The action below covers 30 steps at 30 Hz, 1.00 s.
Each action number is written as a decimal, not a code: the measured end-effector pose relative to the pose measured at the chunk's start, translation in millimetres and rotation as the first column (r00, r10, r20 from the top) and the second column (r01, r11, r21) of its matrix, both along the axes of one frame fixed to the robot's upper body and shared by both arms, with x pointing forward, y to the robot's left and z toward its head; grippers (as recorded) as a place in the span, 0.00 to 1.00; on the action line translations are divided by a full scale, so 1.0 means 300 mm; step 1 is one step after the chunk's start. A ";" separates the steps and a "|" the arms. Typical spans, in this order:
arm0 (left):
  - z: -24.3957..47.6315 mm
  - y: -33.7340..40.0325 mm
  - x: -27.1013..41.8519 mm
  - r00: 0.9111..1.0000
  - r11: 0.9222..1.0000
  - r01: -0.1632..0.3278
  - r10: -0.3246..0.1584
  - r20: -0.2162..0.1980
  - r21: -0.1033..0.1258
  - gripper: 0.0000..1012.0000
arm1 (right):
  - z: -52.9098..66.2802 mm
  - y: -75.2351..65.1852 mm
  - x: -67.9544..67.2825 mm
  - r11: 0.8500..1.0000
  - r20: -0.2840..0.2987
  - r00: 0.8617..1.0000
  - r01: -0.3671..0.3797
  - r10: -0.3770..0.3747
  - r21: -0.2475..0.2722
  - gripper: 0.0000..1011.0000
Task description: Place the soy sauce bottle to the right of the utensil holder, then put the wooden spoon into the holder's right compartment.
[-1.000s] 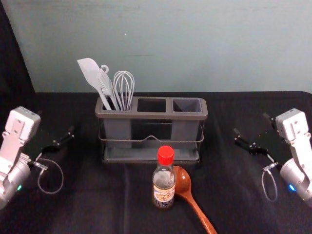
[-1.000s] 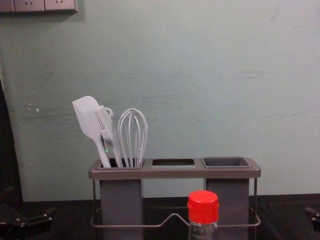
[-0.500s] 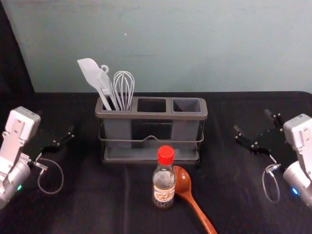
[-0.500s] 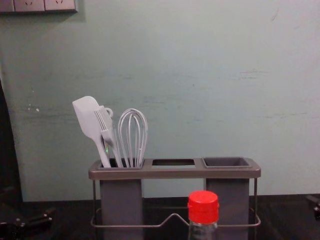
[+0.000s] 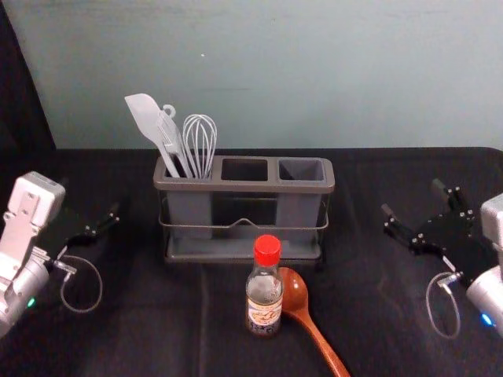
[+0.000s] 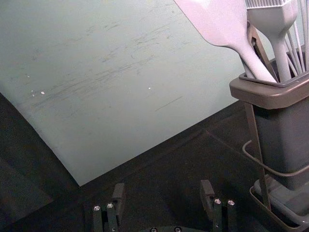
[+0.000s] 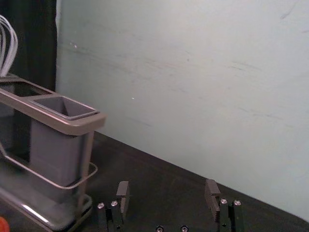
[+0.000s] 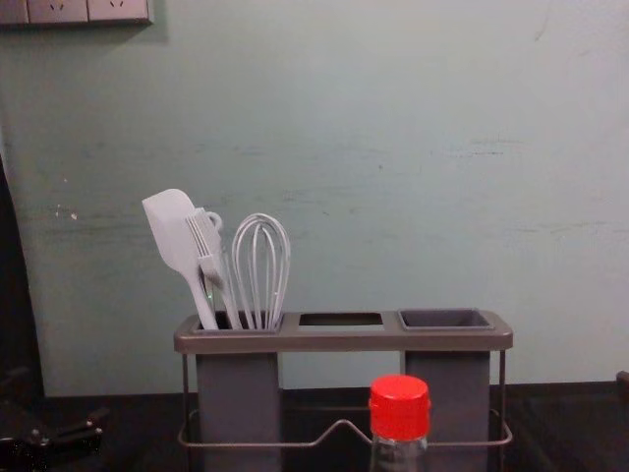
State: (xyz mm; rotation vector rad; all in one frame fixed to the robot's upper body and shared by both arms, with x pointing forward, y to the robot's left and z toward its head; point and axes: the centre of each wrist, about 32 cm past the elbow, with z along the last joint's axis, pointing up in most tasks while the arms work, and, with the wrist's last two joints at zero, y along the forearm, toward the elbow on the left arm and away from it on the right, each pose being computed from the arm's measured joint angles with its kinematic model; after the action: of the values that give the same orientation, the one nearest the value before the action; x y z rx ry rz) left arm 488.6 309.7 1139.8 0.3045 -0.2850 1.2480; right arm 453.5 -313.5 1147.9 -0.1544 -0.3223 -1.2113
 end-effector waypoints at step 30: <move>0.000 0.000 0.000 1.000 1.000 0.000 0.000 0.000 0.000 1.00 | 0.067 -0.134 -0.196 0.943 -0.125 0.936 -0.317 0.328 0.102 0.99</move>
State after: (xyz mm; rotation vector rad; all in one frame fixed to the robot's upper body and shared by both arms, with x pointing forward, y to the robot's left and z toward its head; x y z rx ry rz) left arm 488.6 309.7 1139.8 0.3045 -0.2850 1.2480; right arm 394.7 -353.6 1167.9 -0.1109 -0.1668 -0.8799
